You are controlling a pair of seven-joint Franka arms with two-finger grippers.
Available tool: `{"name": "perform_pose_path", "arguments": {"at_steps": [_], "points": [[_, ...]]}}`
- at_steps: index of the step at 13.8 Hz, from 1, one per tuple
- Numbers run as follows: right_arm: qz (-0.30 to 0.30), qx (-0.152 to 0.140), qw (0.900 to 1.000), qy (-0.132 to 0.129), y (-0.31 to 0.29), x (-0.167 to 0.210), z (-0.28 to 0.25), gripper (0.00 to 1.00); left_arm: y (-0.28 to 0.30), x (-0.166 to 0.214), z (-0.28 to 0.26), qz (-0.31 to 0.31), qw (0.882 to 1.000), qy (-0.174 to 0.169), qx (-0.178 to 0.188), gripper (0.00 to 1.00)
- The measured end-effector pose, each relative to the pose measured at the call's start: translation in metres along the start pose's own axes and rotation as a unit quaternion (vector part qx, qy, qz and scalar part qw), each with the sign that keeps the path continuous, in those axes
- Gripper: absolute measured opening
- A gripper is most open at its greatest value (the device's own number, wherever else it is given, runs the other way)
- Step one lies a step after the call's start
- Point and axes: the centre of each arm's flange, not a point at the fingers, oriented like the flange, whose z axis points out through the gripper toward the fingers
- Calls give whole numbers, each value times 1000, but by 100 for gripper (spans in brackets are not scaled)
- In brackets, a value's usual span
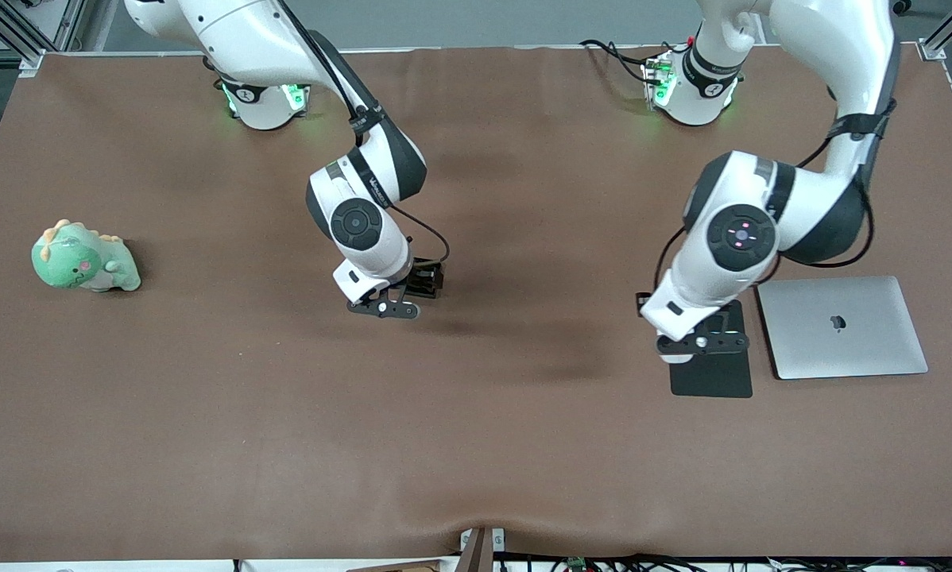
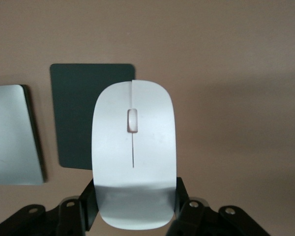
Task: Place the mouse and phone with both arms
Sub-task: 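Lower the mouse onto the grey mouse pad with the left gripper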
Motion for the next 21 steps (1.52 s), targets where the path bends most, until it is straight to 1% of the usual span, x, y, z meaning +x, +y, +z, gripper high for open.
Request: {"name": "perform_pose_path", "arguments": {"at_steps": [3,5,11,15,19,21], "points": [[4,-8,1000,-6,-7,-7,21,100,-56,-1,26,14,1000,-25,1,62],[6,-11,1000,-6,-15,-15,32,100,-76,-2,42,19,1000,-24,-4,62],[11,-15,1000,-2,-6,-23,64,100,-71,-6,88,25,999,9,-19,62],[22,-9,1000,6,-13,-29,64,100,-75,-1,134,19,999,10,-28,62],[28,-8,1000,10,-17,-40,73,100,-89,9,169,3,999,33,-42,62],[29,-9,999,12,-13,-43,80,100,-87,10,176,4,998,35,-44,62]]}}
